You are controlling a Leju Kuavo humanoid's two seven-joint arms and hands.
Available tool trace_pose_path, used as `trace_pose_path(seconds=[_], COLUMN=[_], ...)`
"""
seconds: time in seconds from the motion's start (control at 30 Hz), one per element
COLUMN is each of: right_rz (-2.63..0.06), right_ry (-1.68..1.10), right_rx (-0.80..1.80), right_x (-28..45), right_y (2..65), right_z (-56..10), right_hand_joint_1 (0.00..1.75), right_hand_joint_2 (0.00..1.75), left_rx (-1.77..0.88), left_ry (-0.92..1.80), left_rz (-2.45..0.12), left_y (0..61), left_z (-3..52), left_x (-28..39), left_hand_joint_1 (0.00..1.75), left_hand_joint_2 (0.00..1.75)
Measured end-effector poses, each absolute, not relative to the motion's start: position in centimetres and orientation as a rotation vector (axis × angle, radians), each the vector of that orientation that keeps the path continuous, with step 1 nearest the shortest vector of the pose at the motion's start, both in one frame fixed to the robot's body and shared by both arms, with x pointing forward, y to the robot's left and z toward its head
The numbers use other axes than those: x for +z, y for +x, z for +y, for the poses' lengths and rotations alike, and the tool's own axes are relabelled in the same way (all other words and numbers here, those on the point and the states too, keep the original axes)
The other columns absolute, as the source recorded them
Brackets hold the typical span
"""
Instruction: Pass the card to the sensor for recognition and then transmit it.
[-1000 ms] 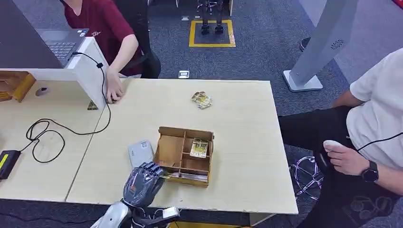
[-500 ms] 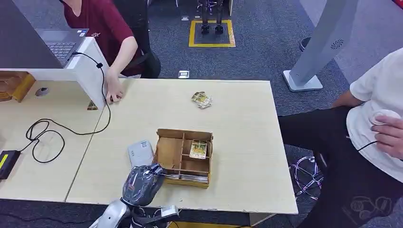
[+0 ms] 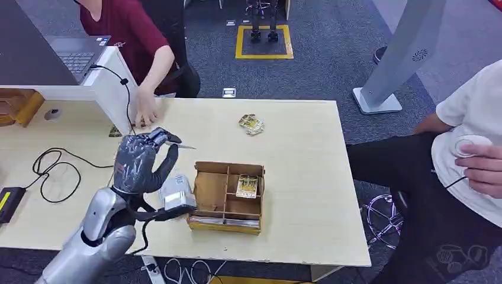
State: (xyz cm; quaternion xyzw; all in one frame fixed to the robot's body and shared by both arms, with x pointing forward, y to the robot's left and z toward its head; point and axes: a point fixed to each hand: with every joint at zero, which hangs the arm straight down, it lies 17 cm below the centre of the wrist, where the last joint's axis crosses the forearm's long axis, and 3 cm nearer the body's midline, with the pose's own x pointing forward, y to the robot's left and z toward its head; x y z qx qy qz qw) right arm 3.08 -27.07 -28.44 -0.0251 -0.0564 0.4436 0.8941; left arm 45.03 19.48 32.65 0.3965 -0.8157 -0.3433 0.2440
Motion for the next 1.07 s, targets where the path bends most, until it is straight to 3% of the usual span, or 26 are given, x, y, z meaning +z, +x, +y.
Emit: trace_pose_path(seconds=[0.33, 0.53, 0.87, 0.97, 1.07], right_rz=[-0.122, -0.131, -0.134, -0.134, -0.134], right_ry=[-0.059, -0.065, -0.065, -0.066, -0.066], right_rx=[0.941, 0.965, 0.978, 0.980, 0.980], right_x=[-28.4, -28.4, -28.4, -28.4, -28.4], right_y=[3.4, 4.1, 4.3, 4.3, 4.3], right_z=[-27.1, -27.2, -27.2, -27.2, -27.2], right_hand_joint_1=[0.00, 0.00, 0.00, 0.00, 0.00], right_hand_joint_2=[0.00, 0.00, 0.00, 0.00, 0.00], left_rx=[-0.943, -0.919, -0.939, -0.942, -0.942], left_ry=[1.323, 1.338, 1.322, 1.321, 1.321], left_rz=[-2.104, -1.980, -1.862, -1.852, -1.852], left_y=[48.5, 53.3, 55.8, 55.9, 55.9], left_z=[22.2, 23.5, 24.8, 25.0, 25.0], left_x=[35.5, 34.6, 31.4, 31.0, 31.0], left_hand_joint_1=[1.75, 1.75, 1.75, 1.57, 1.57], left_hand_joint_2=[1.75, 1.75, 1.75, 1.75, 1.75])
